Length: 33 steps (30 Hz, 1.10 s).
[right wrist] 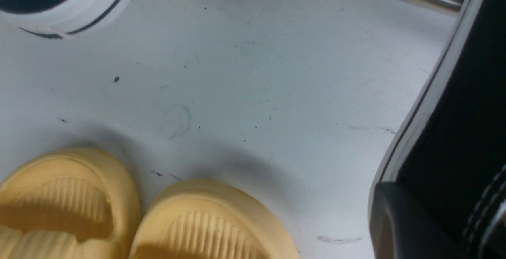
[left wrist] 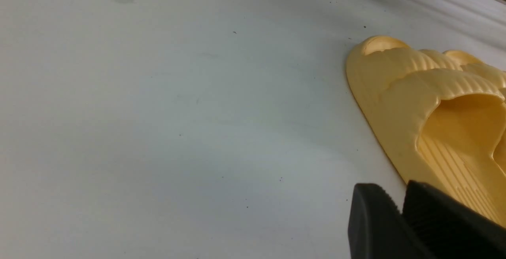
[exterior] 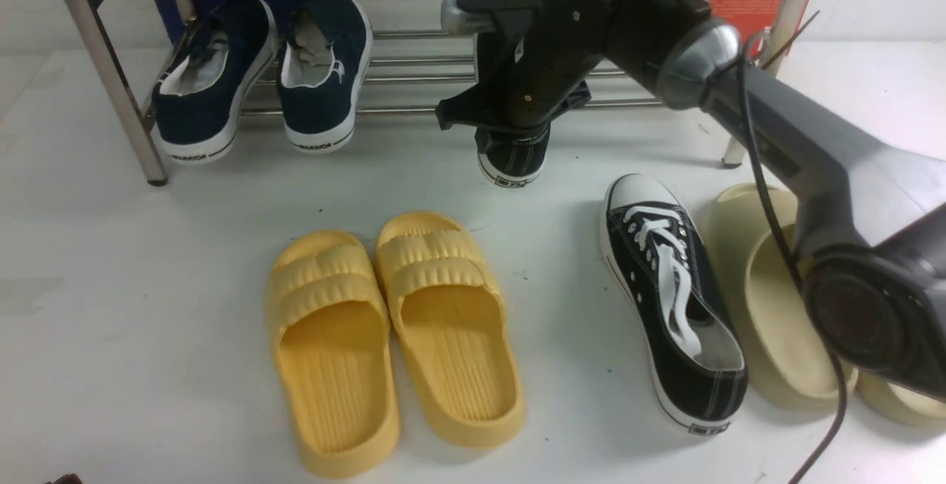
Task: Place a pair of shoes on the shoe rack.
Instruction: Use the right arm to put a shoe into the shoe rack
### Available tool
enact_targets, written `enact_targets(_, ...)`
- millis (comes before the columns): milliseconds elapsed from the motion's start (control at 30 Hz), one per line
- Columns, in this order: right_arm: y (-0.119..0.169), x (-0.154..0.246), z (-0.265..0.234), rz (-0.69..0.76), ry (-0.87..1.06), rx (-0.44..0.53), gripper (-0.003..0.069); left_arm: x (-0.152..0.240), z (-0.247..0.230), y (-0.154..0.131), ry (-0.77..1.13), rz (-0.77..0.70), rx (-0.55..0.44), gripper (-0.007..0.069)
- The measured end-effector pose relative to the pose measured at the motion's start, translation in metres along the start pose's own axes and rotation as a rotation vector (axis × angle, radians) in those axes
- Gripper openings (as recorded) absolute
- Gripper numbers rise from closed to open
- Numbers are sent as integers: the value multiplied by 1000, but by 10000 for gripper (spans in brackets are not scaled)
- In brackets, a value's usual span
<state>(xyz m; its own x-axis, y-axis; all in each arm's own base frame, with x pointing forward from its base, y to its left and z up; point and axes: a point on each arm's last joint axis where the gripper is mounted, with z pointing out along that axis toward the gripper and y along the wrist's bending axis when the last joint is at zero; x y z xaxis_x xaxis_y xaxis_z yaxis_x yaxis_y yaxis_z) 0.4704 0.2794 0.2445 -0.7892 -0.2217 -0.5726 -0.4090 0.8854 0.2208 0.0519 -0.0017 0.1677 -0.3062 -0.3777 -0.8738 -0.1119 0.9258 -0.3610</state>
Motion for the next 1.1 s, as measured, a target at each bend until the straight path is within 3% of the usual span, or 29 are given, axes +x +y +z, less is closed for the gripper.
enact_targets(733, 0, -9, 5, -29, -118, -5, 45, 0, 0, 0, 0, 0, 0, 134)
enact_targets(900, 2, -9, 6, -33, -119, -8, 99, 0, 0, 0, 0, 0, 0, 138)
enact_targets(1100, 6, -12, 3, -90, -156, 25, 223, 0, 0, 0, 0, 0, 0, 141)
